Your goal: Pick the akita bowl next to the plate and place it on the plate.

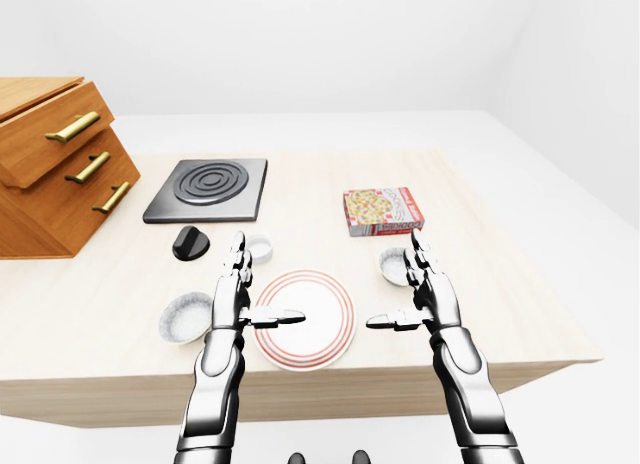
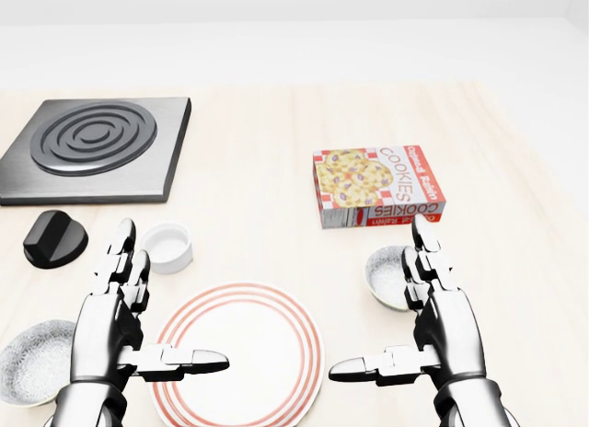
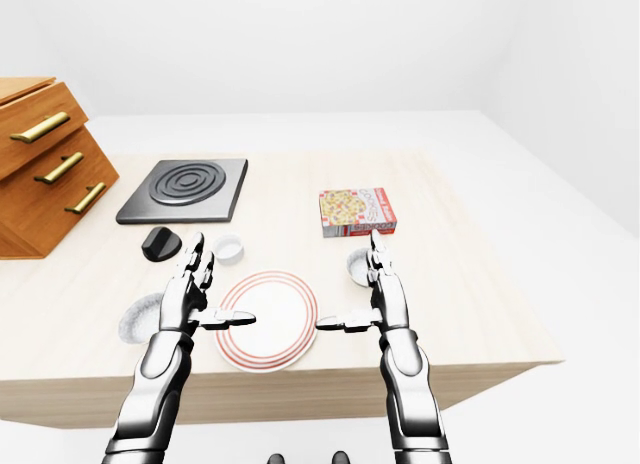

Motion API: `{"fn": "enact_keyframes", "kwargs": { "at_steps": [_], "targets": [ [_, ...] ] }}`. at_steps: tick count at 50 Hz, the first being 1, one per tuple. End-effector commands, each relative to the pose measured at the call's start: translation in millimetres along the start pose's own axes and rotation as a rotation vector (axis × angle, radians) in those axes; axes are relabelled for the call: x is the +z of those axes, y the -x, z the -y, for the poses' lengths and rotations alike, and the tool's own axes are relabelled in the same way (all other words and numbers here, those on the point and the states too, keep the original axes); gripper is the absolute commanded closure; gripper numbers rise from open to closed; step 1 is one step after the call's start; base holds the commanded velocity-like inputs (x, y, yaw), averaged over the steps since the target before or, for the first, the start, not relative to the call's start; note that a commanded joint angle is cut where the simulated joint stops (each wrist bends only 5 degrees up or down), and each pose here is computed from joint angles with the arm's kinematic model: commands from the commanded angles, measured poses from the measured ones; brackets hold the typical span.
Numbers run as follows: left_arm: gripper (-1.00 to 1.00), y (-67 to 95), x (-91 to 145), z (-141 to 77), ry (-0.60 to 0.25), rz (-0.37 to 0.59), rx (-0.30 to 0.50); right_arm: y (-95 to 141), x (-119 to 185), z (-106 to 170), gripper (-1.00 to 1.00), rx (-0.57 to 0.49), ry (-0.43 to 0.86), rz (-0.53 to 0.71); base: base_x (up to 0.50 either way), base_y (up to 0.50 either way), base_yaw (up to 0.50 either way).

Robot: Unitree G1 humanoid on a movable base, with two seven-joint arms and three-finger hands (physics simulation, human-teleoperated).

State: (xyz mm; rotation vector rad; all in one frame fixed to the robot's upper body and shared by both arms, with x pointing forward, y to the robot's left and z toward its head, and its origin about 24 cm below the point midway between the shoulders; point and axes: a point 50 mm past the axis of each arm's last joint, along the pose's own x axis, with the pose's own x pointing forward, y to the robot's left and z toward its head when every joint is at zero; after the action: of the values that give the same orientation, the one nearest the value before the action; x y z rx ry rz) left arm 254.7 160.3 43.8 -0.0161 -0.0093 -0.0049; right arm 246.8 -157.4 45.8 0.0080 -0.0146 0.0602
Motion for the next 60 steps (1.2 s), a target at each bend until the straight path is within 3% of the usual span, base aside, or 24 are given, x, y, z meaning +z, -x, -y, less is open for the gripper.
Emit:
{"fn": "enact_keyframes", "kwargs": {
  "at_steps": [1, 21, 24, 26, 28, 30, 34, 37, 38, 41, 42, 44, 45, 48, 50, 55, 60],
  "targets": [
    [-1.00, 0.3, 0, 0, -0.002, 0.001, -0.001, 0, 0, 0, -1.00, -0.003, 0.002, 0.002, 0.04, 0.00, 0.00],
    [-1.00, -0.1, 6, -3, -0.006, 0.012, 0.007, -1, 0, 0, -1.00, -0.018, 0.013, 0.005, 0.01, 0.00, 0.00],
    [-1.00, 0.0, 19, -10, -0.024, 0.036, 0.035, -3, 0, 1, -1.00, -0.022, 0.010, 0.004, 0.00, 0.00, 0.00],
    [-1.00, 1.4, 38, -21, -0.049, 0.107, 0.062, -3, -1, 2, -1.00, -0.026, 0.011, 0.005, 0.00, 0.00, 0.00],
    [-1.00, 1.5, 39, -21, -0.050, 0.111, 0.063, -3, -1, 2, -1.00, -0.026, 0.011, 0.005, 0.00, 0.00, 0.00],
    [-1.00, 12.6, 85, -47, -0.073, 0.300, 0.135, -3, 0, 2, -1.00, -0.027, 0.012, 0.005, 0.00, 0.00, 0.00],
    [-1.00, 29.3, 128, -65, -0.123, 0.486, 0.193, -3, 0, 2, -1.00, -0.027, 0.009, 0.001, 0.00, 0.00, 0.00],
    [-1.00, 36.9, 145, -70, -0.148, 0.558, 0.196, -3, 0, 2, -1.00, -0.027, 0.007, 0.001, 0.00, 0.00, 0.00],
    [-1.00, 58.3, 187, -77, -0.223, 0.751, 0.212, -3, 0, 2, -1.00, -0.027, 0.007, 0.000, 0.00, 0.00, 0.00],
    [-1.00, 89.5, 230, -85, -0.313, 0.973, 0.240, -2, 0, 1, -1.00, -0.027, 0.007, 0.001, 0.00, 0.00, 0.00],
    [-1.00, 110.3, 255, -87, -0.408, 1.102, 0.252, -2, 0, 2, -1.00, -0.026, 0.006, -0.001, 0.00, 0.00, 0.00],
    [-1.00, 122.5, 266, -89, -0.424, 1.174, 0.271, -2, -1, 2, -1.00, -0.026, 0.006, -0.001, 0.00, 0.00, 0.00],
    [-1.00, 143.6, 285, -94, -0.502, 1.271, 0.299, -2, -1, 2, -1.00, -0.026, 0.005, -0.001, 0.00, 0.00, 0.00],
    [-1.00, 179.0, 302, -111, -0.520, 1.387, 0.394, -2, -1, 2, -1.00, -0.026, 0.004, -0.002, 0.00, 0.00, 0.00],
    [-1.00, 201.1, 311, -121, -0.540, 1.426, 0.455, -2, -1, 2, -1.00, -0.025, 0.006, -0.001, 0.00, 0.00, 0.00],
    [-1.00, 236.1, 318, -147, -0.524, 1.413, 0.578, -2, -2, 2, -1.00, -0.028, 0.007, -0.002, 0.00, 0.00, 0.00],
    [-1.00, 241.6, 303, -176, -0.467, 1.271, 0.692, -2, -3, 1, -1.00, -0.028, 0.011, -0.002, 0.00, 0.00, 0.00]
  ]
}}
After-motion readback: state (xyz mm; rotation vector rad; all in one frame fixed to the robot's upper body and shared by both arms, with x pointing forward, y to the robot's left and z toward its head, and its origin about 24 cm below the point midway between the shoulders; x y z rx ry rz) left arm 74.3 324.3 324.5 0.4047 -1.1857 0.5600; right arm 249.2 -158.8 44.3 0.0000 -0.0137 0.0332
